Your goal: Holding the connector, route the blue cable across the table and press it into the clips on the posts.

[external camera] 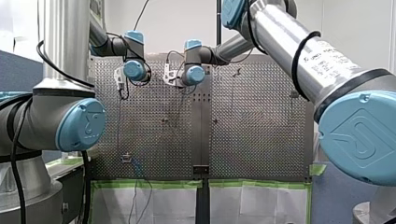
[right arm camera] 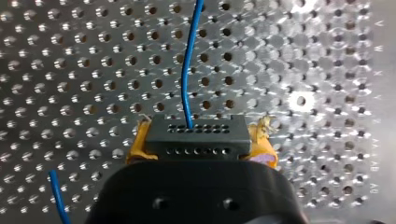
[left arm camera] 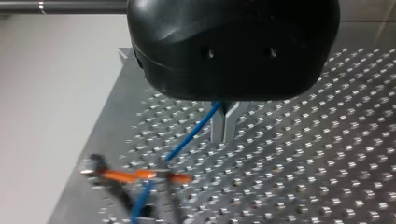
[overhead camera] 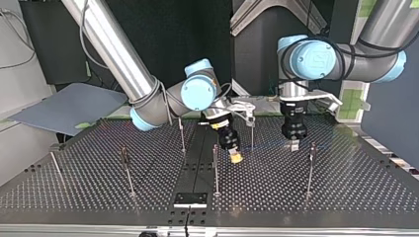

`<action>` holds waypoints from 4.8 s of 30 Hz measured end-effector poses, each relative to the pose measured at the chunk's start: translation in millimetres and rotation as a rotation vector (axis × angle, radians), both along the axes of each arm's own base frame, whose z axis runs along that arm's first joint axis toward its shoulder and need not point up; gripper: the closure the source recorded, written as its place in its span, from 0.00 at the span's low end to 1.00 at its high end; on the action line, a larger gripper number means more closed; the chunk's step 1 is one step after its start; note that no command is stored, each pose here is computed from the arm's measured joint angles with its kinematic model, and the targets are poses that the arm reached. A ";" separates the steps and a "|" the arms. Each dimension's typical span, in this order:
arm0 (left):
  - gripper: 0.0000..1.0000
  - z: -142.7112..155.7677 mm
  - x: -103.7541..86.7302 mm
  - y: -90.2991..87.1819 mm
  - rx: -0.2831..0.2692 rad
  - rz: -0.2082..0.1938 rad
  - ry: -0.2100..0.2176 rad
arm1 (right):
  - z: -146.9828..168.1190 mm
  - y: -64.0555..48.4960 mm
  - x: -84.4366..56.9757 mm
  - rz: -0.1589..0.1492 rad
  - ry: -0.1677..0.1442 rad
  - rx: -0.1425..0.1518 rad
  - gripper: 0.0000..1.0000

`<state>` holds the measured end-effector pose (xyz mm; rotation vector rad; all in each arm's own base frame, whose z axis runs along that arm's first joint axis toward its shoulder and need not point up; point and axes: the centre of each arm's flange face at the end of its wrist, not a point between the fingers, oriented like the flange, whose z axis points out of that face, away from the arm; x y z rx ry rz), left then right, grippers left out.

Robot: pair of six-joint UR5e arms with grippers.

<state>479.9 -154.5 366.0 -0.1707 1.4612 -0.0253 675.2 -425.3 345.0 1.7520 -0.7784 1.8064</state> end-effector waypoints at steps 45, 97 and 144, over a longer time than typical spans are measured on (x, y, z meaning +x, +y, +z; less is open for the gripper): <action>1.00 -213.2 -4.4 -16.7 -0.029 -0.087 0.225 | -163.8 29.5 -52.2 -0.041 0.225 0.186 1.00; 0.49 -207.1 100.1 4.8 -0.097 -0.105 0.131 | -162.4 -50.6 -85.4 -0.118 0.150 0.169 1.00; 0.00 -174.3 -27.3 -28.4 0.017 -0.104 0.372 | -161.8 -50.1 -85.0 -0.116 0.147 0.176 1.00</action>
